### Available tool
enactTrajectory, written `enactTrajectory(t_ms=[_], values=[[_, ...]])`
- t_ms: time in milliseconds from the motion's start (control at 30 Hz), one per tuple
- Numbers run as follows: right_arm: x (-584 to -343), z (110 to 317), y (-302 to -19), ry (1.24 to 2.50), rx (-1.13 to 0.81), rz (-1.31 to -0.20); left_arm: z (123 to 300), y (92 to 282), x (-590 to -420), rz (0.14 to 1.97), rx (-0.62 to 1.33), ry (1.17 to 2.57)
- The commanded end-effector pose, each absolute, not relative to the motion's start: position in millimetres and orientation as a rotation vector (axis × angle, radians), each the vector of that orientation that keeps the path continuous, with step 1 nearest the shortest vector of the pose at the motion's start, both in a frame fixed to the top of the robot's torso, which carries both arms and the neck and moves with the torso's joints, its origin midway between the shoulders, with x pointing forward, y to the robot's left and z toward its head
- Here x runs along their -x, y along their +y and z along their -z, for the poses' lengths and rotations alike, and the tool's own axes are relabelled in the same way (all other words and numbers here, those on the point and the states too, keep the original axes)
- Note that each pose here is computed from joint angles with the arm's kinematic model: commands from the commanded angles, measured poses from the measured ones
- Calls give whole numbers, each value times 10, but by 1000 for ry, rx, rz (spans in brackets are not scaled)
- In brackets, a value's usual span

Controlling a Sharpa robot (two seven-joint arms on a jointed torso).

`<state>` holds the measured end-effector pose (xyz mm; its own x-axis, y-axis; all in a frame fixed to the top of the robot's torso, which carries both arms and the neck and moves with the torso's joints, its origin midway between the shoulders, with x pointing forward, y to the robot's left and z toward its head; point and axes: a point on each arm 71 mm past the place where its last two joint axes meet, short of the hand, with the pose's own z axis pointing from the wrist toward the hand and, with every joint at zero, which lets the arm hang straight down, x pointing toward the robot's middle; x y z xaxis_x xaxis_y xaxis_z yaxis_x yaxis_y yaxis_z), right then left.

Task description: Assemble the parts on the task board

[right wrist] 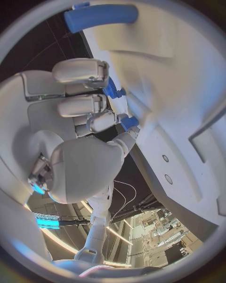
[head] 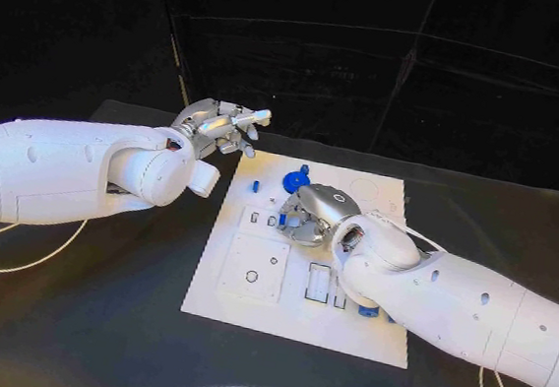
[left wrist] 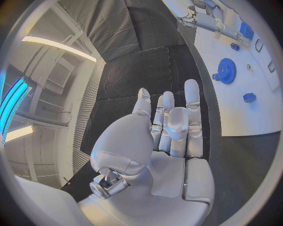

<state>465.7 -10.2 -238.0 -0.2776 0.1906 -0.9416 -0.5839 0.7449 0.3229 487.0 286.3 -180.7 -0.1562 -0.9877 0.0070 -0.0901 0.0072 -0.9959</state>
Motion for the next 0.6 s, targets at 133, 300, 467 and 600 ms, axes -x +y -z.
enactTrajectory(t_ms=[133, 300, 467, 600], values=[[-4660, 2413, -117, 1733, 318, -742, 1776, 2844, -4876, 1311, 1178, 1377], [-4660, 2414, -117, 1734, 319, -739, 1776, 2843, -4877, 1312, 1178, 1378], [-4660, 2415, -118, 1736, 320, -736, 1777, 2843, -4879, 1313, 1178, 1378], [-4657, 2413, -114, 1734, 321, -737, 1777, 2845, -4881, 1313, 1177, 1377]])
